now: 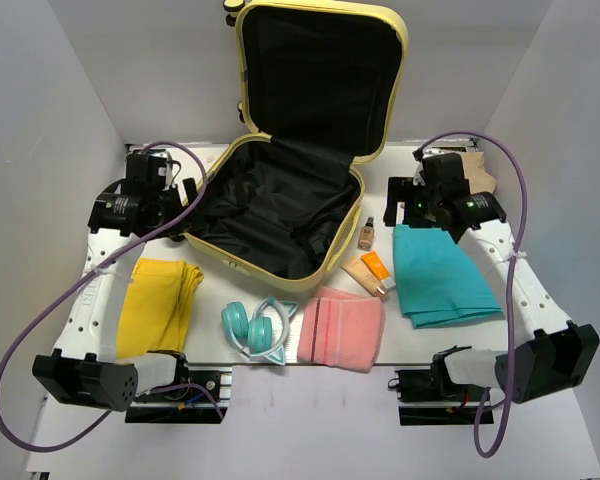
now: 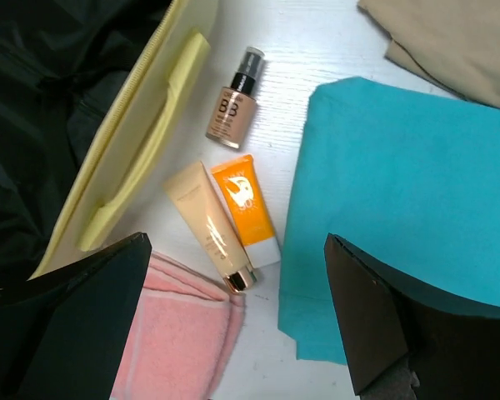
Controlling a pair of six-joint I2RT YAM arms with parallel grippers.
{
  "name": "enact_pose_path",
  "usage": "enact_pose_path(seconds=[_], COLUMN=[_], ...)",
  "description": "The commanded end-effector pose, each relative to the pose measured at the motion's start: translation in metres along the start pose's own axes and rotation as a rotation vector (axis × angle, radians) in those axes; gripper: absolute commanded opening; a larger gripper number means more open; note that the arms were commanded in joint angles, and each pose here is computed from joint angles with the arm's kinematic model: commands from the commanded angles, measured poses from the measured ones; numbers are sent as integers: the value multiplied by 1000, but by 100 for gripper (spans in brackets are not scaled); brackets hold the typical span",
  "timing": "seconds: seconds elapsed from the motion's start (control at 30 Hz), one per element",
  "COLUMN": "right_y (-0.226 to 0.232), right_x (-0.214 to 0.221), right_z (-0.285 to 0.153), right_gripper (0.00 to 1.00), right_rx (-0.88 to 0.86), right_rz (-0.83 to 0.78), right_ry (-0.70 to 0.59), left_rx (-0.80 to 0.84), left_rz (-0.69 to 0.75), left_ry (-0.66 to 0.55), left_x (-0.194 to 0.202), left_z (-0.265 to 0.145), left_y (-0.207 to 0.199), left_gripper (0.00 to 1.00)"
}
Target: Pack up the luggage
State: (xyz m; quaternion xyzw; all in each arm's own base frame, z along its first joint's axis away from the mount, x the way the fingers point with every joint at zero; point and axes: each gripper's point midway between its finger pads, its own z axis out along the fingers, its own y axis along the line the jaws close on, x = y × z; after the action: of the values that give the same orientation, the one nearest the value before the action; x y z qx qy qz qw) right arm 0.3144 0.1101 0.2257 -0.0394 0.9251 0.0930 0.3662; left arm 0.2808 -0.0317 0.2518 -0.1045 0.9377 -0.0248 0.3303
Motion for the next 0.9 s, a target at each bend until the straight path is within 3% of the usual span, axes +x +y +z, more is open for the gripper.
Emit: enact_pose_path(seconds=[0.0, 0.2, 0.37, 0.57, 0.7, 0.87], right_y=[-12, -26, -53, -72, -73, -70], right_x=[-4, 42, 84, 141, 166, 167], right_z=[-11, -1, 9, 28, 39, 53], right_gripper=[91, 91, 91, 91, 91, 91], right_rx=[59, 101, 253, 308, 288, 216], right_rz=[7, 14, 42, 22, 6, -131], right_ry=[-64, 31, 205, 387, 458, 496], left_rx=[47, 74, 89, 77, 89, 72], left_rz=[32, 74, 111, 137, 147, 165], left_ry=[-65, -51, -27, 7, 35, 90], left_x=[-6, -2, 7, 17, 21, 25], left_z=[-10, -2, 8, 25, 36, 49], left_y=[-8, -20, -29, -30, -35, -35], left_gripper=[100, 100, 100, 100, 100, 100])
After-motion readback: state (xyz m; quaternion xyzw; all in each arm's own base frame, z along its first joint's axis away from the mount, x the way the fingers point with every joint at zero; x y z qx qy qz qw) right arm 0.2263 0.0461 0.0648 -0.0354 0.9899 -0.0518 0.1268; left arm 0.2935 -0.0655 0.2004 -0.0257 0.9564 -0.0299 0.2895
